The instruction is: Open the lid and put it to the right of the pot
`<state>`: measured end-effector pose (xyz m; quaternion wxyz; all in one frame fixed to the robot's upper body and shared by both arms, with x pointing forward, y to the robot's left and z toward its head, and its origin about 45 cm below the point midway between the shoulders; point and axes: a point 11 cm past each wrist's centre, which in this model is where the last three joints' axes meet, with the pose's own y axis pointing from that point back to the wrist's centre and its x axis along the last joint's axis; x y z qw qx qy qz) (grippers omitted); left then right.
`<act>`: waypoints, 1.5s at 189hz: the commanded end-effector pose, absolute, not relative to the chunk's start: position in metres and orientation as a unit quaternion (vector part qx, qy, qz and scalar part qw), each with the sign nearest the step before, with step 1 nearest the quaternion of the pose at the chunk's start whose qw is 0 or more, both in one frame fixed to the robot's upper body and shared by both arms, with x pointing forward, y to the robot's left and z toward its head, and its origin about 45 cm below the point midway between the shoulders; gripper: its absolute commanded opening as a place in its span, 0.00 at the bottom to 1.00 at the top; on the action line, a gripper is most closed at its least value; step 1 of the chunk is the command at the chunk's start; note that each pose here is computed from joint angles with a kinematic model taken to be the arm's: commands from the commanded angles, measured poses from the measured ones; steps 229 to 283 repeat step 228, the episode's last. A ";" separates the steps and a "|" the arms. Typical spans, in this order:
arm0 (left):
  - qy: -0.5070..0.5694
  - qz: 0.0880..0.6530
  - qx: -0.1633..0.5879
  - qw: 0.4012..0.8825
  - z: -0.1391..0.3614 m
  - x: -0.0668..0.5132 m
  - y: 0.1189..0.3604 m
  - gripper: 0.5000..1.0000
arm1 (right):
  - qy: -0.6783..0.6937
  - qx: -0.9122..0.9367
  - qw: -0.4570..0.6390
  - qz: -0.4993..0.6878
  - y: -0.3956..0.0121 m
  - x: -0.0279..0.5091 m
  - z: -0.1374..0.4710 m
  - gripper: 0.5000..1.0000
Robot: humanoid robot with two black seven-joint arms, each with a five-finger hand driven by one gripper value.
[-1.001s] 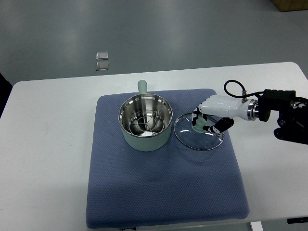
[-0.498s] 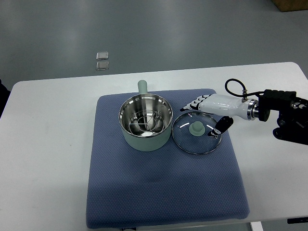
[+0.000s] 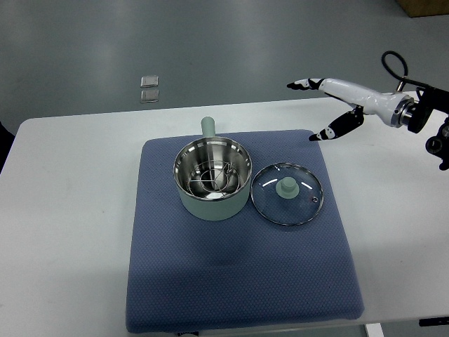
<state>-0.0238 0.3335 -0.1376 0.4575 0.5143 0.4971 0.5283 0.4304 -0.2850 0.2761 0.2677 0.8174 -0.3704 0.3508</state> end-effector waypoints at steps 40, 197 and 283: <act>0.497 0.528 0.514 0.458 -0.138 -0.024 0.334 1.00 | -0.576 0.803 0.089 0.124 -0.336 0.455 0.280 0.83; 0.497 0.528 0.514 0.458 -0.138 -0.024 0.334 1.00 | -0.619 0.768 -0.064 -0.153 -0.311 0.437 0.179 0.86; 0.497 0.528 0.514 0.458 -0.138 -0.024 0.334 1.00 | -0.615 0.768 -0.067 -0.167 -0.301 0.433 0.169 0.86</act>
